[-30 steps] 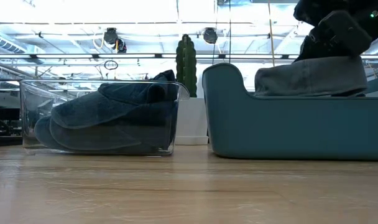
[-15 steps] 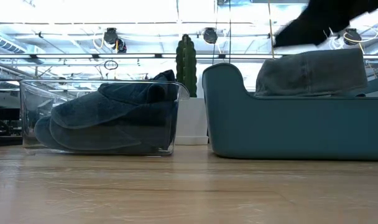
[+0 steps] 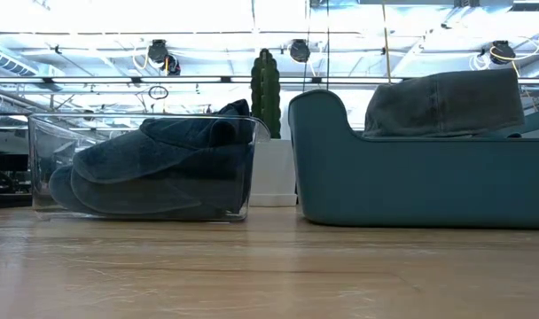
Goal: Pick & Place hat
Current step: Put the gray cap into the blue bin, then return to home position
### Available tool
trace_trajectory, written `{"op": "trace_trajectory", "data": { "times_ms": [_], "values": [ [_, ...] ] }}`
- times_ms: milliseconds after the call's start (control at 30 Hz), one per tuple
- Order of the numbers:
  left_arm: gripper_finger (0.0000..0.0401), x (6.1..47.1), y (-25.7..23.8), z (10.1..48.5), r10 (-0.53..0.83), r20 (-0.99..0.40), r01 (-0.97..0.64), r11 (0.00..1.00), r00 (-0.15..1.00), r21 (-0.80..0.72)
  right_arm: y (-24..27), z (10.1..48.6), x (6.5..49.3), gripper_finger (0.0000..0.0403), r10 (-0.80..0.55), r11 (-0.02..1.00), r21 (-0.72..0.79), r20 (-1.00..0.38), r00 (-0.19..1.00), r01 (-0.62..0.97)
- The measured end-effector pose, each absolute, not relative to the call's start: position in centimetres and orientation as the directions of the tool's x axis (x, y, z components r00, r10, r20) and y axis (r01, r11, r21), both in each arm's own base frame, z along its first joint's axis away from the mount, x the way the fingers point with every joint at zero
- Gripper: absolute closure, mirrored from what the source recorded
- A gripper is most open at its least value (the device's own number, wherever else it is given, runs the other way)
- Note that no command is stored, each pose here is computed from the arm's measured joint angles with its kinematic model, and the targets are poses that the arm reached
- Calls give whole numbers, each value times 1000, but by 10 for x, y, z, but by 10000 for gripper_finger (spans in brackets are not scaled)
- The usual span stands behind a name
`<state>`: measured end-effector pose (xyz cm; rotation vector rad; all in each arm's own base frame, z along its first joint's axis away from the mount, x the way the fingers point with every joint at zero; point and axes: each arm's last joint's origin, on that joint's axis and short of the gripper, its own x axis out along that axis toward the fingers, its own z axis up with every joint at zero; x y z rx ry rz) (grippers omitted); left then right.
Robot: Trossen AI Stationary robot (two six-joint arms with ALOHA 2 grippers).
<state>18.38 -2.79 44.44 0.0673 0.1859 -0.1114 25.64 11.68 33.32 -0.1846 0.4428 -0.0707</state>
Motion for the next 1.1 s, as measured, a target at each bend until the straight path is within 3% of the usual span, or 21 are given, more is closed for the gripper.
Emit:
{"op": "trace_trajectory", "data": {
  "times_ms": [333, 433, 533, 867, 1000, 1100],
  "values": [
    [82, 184, -28, 444, -104, -188, 117, 992, 977, 56, 88, 236, 312, 402, -163, 986, -151, -854, 494, 63],
    [82, 184, -28, 444, -104, -188, 117, 992, 977, 56, 84, 218, 310, 402, -193, 979, -152, -912, 363, 138],
    [82, 184, -28, 444, -105, -189, 117, 992, 976, 56, 82, 214, 307, 402, -209, 972, -161, -928, 309, 173],
    [82, 184, -28, 444, -105, -188, 117, 992, 977, 56, 81, 249, 295, 403, -175, 975, -88, -872, 456, 206],
    [82, 184, -28, 444, -104, -188, 117, 992, 977, 56, 84, 279, 291, 403, -121, 988, -29, -770, 626, 155],
    [82, 184, -28, 444, -104, -188, 117, 992, 977, 56, 92, 299, 279, 403, -71, 997, -50, -620, 781, 51]
  ]
}}
